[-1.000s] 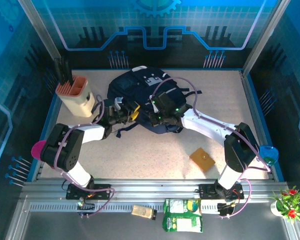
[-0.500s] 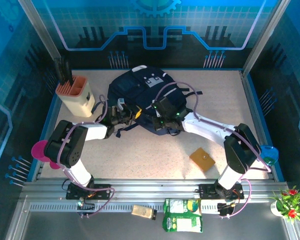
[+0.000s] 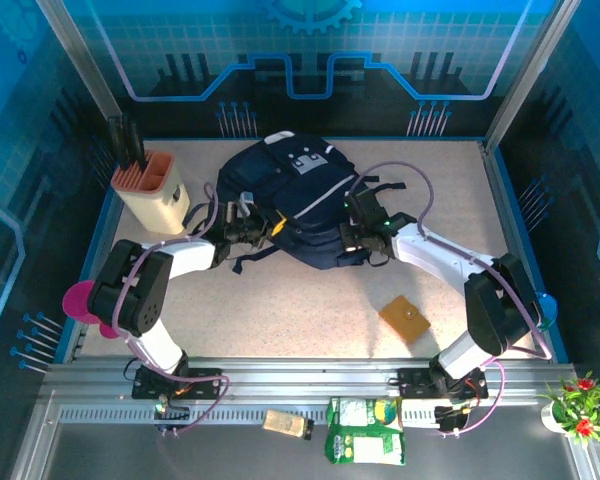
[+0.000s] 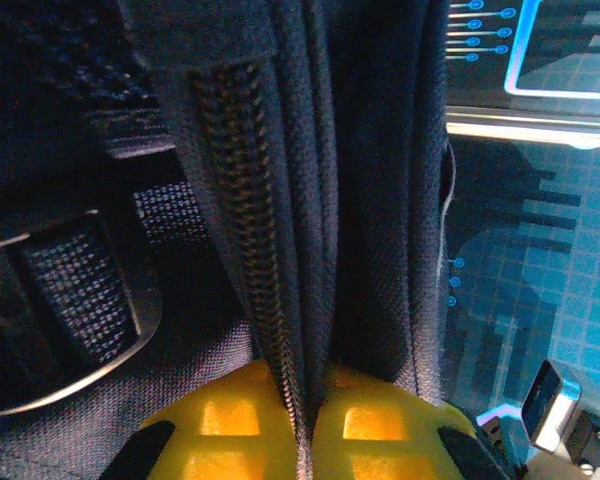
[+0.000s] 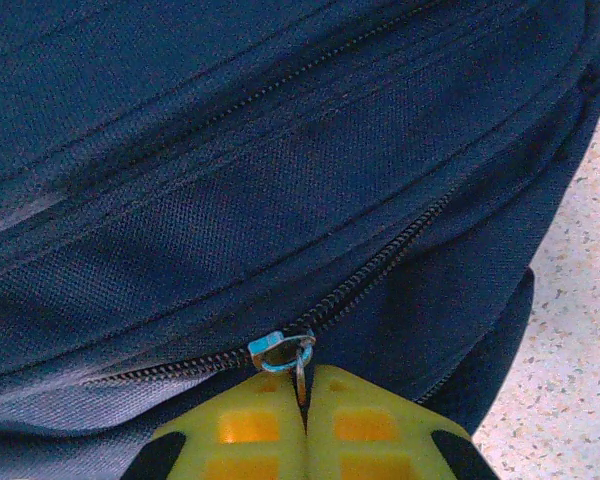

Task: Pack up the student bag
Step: Zip the student bag at the top-center of the table.

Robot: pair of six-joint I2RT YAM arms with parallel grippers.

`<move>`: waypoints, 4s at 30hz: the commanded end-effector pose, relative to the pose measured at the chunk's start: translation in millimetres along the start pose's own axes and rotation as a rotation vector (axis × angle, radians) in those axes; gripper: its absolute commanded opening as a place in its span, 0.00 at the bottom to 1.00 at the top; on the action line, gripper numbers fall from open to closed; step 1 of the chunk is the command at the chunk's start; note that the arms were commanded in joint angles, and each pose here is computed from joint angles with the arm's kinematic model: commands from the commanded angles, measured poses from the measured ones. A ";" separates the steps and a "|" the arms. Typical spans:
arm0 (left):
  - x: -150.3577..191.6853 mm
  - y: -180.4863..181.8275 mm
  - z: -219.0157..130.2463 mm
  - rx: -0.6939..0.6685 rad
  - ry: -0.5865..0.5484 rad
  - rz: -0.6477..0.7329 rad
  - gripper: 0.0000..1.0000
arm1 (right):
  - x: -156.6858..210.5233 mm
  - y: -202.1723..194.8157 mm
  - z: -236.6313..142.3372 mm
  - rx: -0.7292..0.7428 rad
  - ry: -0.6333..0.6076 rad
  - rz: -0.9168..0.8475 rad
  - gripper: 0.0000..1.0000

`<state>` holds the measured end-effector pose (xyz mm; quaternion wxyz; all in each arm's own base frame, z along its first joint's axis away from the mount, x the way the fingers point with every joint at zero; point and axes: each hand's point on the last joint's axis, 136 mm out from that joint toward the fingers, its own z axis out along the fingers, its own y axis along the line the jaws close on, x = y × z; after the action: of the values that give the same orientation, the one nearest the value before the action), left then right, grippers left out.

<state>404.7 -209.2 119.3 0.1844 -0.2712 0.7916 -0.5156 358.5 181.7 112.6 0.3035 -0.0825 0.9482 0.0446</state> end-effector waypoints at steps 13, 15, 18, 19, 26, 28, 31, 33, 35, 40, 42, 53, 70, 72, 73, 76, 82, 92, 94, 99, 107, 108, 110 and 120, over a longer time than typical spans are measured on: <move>-52.4 -17.9 17.3 -0.183 -0.048 0.249 0.17 | 36.6 41.9 -27.7 -0.197 0.057 -0.014 0.00; -59.8 -12.4 10.3 -0.208 -0.071 0.246 0.28 | 33.9 63.0 -28.7 -0.245 0.050 -0.027 0.00; -68.4 -1.7 -7.4 -0.240 -0.109 0.233 0.39 | 26.4 97.9 -26.1 -0.332 0.038 -0.042 0.00; -70.4 1.6 -16.0 -0.246 -0.124 0.226 0.43 | 23.9 107.8 -24.4 -0.350 0.037 -0.045 0.00; -68.5 19.7 -77.0 -0.286 -0.223 0.144 0.64 | 1.8 160.1 -17.3 -0.426 0.012 -0.089 0.00; -57.4 17.5 -84.9 -0.268 -0.213 0.121 0.66 | -5.2 167.9 -15.3 -0.442 0.007 -0.093 0.00; -42.8 9.5 -88.6 -0.200 -0.197 0.067 0.66 | -12.2 173.9 -11.0 -0.446 -0.002 -0.096 0.00; -32.4 4.6 -85.3 -0.156 -0.179 0.034 0.66 | -15.0 177.0 -10.0 -0.454 -0.004 -0.096 0.00; -22.8 -0.5 -78.4 -0.115 -0.146 -0.012 0.64 | -15.7 179.2 -9.1 -0.460 -0.003 -0.095 0.00; -8.9 -4.4 -63.0 -0.026 -0.113 -0.135 0.52 | -16.3 179.0 -8.7 -0.459 -0.004 -0.091 0.00; -5.2 0.7 -60.2 -0.039 -0.125 -0.154 0.48 | -15.9 178.7 -8.3 -0.458 -0.003 -0.089 0.00; 6.7 13.4 -39.2 -0.076 -0.112 -0.175 0.41 | -15.9 179.3 -10.8 -0.466 0.000 -0.083 0.00; -12.0 4.8 -17.4 -0.097 -0.125 -0.053 0.02 | 14.1 129.2 -12.3 -0.301 -0.012 -0.138 0.00; -15.7 3.1 -21.6 -0.104 -0.133 -0.032 0.00 | 21.2 112.9 -15.3 -0.250 -0.023 -0.171 0.00; -17.4 1.9 -23.7 -0.104 -0.135 -0.023 0.00 | 24.9 104.9 -15.5 -0.228 -0.018 -0.177 0.00; -21.8 -3.0 -29.2 -0.105 -0.140 0.004 0.00 | 36.7 83.4 -13.9 -0.172 -0.002 -0.206 0.00; -29.6 -7.5 -41.4 -0.127 -0.151 0.054 0.00 | 50.7 50.0 -9.4 -0.108 0.034 -0.240 0.00; -33.5 17.0 -46.5 -0.218 -0.090 0.113 0.00 | 41.5 31.1 -5.8 -0.118 0.046 -0.330 0.00; -34.2 21.5 -48.6 -0.241 -0.063 0.139 0.00 | 37.1 25.7 -1.7 -0.113 0.053 -0.338 0.00; -32.3 32.7 -55.7 -0.300 0.004 0.208 0.00 | 23.8 7.1 12.9 -0.076 0.068 -0.367 0.00; -27.6 37.1 -56.6 -0.308 0.082 0.246 0.00 | -20.1 -29.9 27.5 0.004 0.028 -0.287 0.00; -26.4 37.2 -56.1 -0.307 0.092 0.250 0.00 | -24.8 -34.1 29.8 0.013 0.028 -0.274 0.00; -25.7 37.6 -55.5 -0.307 0.100 0.254 0.00 | -33.6 -43.2 33.8 0.036 0.026 -0.247 0.00; -21.6 33.3 -54.0 -0.279 0.128 0.265 0.00 | -68.1 -79.5 47.2 0.078 -0.003 -0.071 0.02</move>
<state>388.8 -147.8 111.3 0.1774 -0.1735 0.8889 -0.3851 426.7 145.5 96.4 0.2800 -0.1646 0.9455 0.0223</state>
